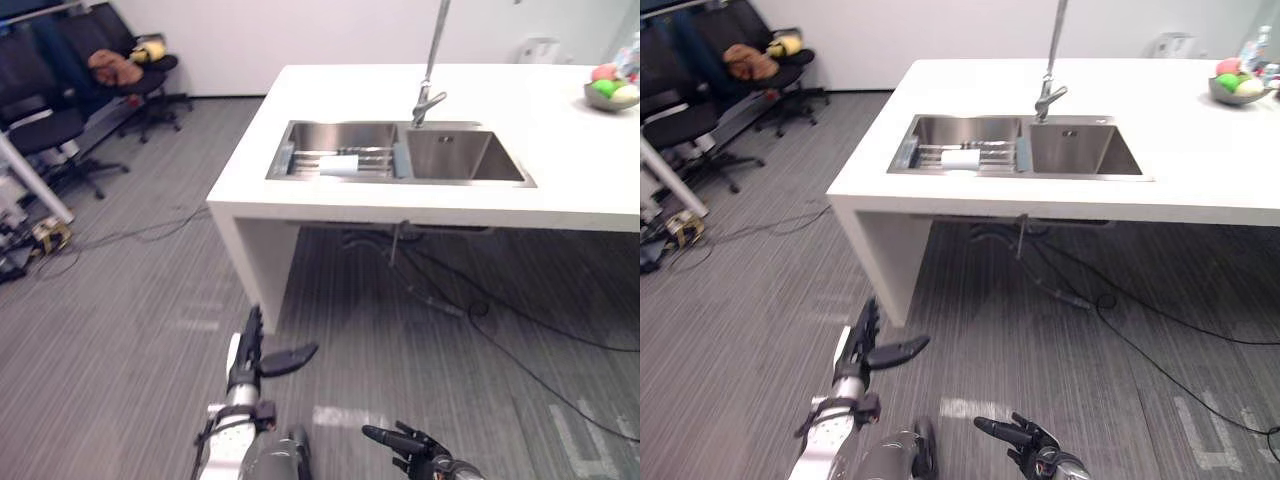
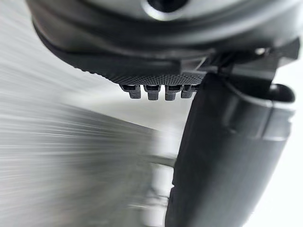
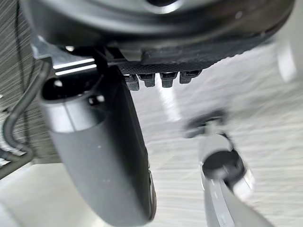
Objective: Walk over to the sink, pick up the cup, carry it to the dishwasher, place the cup inside the dishwasher, then close the dishwasher door
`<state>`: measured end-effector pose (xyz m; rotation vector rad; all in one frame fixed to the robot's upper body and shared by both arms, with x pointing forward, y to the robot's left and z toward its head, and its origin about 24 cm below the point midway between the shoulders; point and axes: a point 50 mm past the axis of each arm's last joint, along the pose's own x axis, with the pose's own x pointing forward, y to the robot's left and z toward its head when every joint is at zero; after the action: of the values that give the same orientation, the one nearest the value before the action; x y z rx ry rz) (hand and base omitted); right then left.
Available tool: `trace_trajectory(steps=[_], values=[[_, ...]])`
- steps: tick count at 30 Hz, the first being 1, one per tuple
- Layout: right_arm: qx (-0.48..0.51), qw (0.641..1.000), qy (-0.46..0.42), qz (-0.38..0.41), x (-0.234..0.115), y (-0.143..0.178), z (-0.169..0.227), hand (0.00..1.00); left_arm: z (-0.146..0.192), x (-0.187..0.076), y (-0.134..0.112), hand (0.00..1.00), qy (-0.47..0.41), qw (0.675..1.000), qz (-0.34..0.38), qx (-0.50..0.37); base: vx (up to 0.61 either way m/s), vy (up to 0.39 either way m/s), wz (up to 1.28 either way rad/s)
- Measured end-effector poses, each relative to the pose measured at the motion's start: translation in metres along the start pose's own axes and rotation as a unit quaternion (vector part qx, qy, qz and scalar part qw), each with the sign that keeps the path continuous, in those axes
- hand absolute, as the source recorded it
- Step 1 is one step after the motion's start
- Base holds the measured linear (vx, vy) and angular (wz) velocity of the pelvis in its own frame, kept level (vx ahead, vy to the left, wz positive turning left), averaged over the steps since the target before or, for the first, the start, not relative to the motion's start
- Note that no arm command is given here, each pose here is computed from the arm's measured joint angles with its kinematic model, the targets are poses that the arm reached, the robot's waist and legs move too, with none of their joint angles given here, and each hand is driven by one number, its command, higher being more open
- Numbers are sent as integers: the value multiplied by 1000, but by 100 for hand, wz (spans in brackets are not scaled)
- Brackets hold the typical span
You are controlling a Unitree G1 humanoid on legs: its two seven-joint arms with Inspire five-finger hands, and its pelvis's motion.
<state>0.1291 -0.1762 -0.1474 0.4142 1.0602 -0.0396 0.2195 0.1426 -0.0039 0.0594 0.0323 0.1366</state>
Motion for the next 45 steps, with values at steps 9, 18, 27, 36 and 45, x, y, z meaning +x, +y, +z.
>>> trace_trajectory(steps=[9, 18, 27, 36, 45], values=[[-2, 1000, 1, -13, 0, 2, -13, 100, 90, 27, 17, 100, -240, 955, 132, 115, 590, 248, 2], [-19, 999, -23, 44, 1, 34, -12, 100, 117, 37, 19, 100, -295, 927, 151, 178, 475, -113, 26], [-53, 997, 9, 50, -5, 18, -7, 100, 128, 29, -12, 100, -326, 910, -68, 247, 259, -166, 16], [-32, 999, 17, -1, -10, -11, -14, 100, 178, 40, 2, 100, -386, 812, -226, 375, 104, 50, -6], [-28, 999, 26, 1, -10, -13, -15, 100, 196, 94, 22, 100, -212, 789, -323, 478, -24, 10, -8]])
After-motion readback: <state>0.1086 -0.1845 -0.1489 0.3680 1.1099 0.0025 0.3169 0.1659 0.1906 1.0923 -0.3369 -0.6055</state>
